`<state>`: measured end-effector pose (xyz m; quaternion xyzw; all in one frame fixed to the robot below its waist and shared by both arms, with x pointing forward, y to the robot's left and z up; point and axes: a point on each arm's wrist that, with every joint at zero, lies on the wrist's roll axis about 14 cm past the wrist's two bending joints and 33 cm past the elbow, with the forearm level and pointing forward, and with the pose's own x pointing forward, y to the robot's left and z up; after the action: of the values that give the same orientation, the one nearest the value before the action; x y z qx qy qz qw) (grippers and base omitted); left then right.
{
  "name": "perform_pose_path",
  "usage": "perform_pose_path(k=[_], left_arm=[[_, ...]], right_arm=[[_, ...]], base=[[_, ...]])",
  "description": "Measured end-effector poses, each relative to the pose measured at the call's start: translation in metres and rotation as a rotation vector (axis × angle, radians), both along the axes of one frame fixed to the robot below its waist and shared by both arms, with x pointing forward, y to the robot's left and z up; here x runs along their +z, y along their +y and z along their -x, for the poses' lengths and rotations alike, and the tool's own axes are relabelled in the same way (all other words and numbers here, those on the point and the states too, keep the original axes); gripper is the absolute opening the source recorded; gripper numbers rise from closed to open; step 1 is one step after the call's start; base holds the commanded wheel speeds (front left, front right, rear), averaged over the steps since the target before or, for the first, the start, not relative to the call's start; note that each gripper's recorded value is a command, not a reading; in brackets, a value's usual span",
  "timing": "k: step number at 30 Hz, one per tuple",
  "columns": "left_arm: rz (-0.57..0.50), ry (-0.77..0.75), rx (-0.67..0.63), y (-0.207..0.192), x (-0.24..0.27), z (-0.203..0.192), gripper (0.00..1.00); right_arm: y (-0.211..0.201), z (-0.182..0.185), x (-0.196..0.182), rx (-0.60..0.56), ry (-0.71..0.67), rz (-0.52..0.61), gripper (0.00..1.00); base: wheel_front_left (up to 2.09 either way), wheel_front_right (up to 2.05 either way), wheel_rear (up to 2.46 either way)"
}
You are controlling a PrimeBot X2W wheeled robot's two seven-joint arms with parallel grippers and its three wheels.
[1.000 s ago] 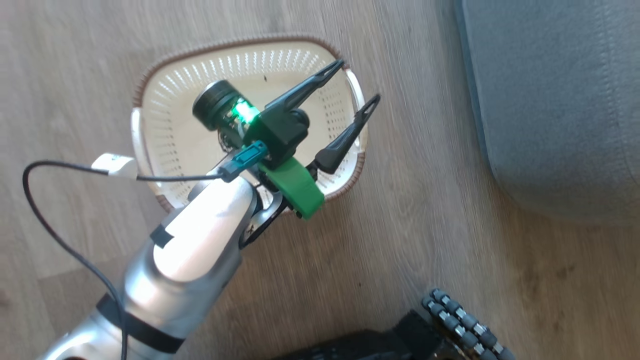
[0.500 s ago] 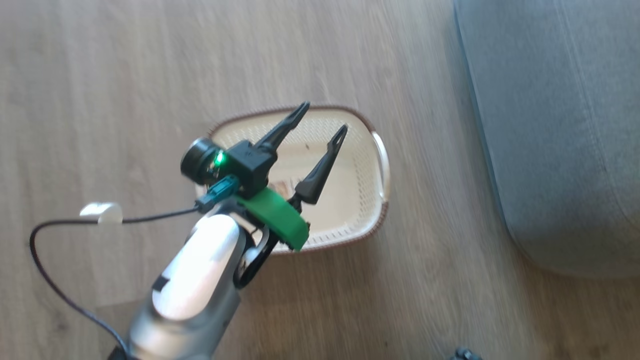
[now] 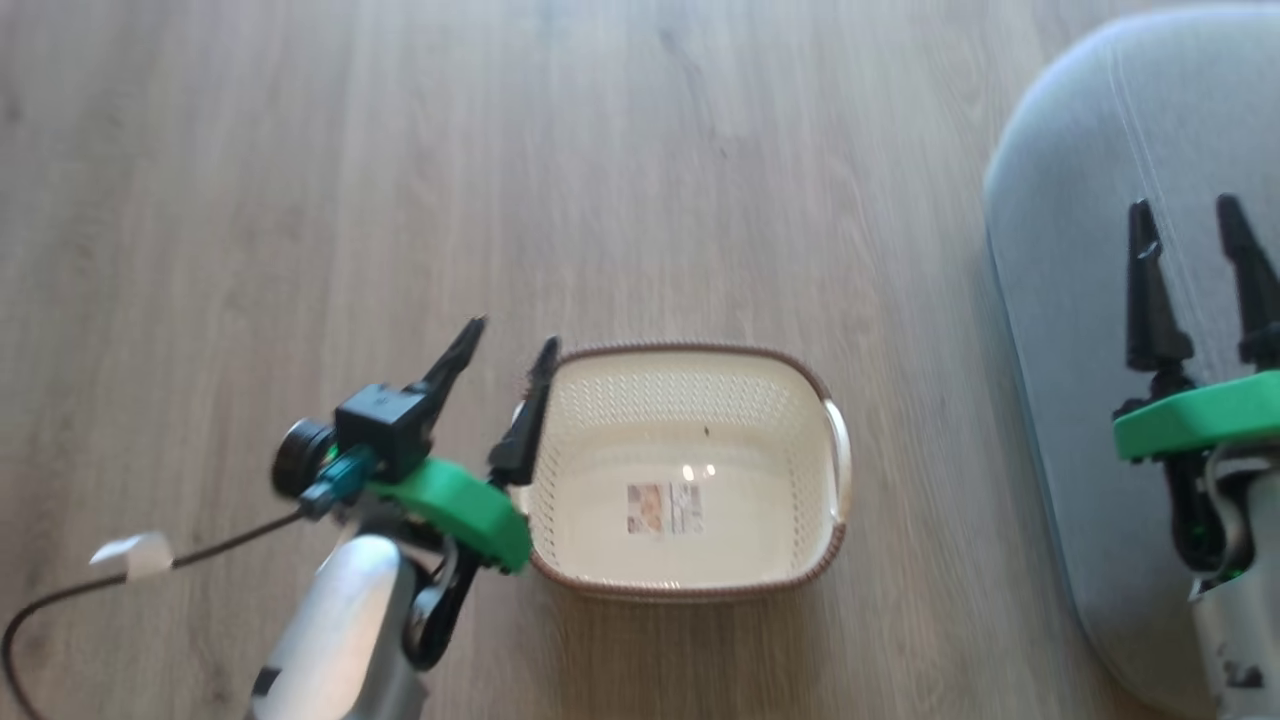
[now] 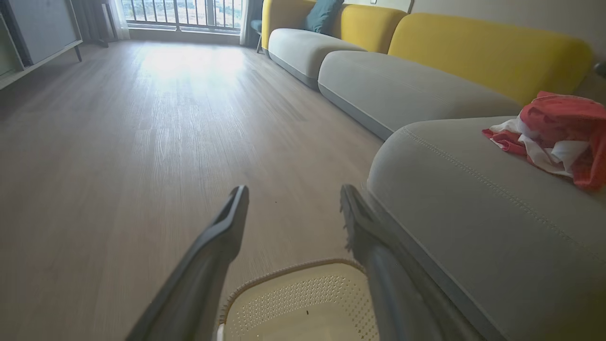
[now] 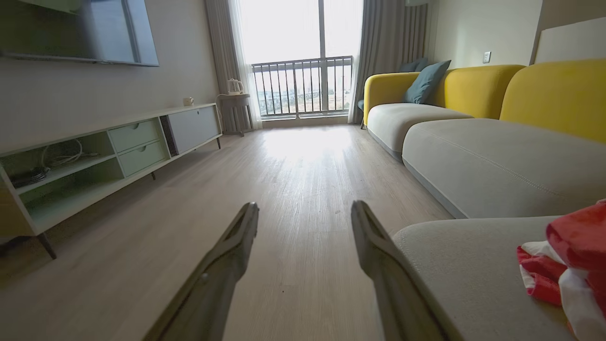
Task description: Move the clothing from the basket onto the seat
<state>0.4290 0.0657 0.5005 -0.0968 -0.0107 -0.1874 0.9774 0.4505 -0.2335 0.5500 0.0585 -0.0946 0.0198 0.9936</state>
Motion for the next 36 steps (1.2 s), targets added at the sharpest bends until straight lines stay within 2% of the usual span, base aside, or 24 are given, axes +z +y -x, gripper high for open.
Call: perform_pose_path(k=[5,12,18,25,36], left_arm=[[-0.020,-0.010,0.119,0.036,0.004,0.011,1.00],[-0.054,-0.016,0.280,0.087,0.005,0.036,1.00],[-0.089,-0.007,0.382,0.118,-0.001,0.053,1.00],[-0.098,-0.029,0.480,0.143,0.006,0.061,1.00],[-0.080,-0.003,0.490,0.144,-0.002,0.068,1.00]], right_arm=[[0.024,0.007,0.002,0.054,-0.005,-0.019,1.00],[0.055,0.030,-0.014,0.113,0.042,-0.052,1.00],[0.063,0.044,-0.023,0.123,0.066,-0.055,1.00],[0.067,0.053,-0.037,0.127,0.106,-0.041,1.00],[0.070,0.060,-0.063,0.123,0.188,-0.040,1.00]], base=[[0.00,0.00,0.00],[0.00,0.00,0.00],[0.00,0.00,0.00],[0.00,0.00,0.00],[0.00,0.00,0.00]])
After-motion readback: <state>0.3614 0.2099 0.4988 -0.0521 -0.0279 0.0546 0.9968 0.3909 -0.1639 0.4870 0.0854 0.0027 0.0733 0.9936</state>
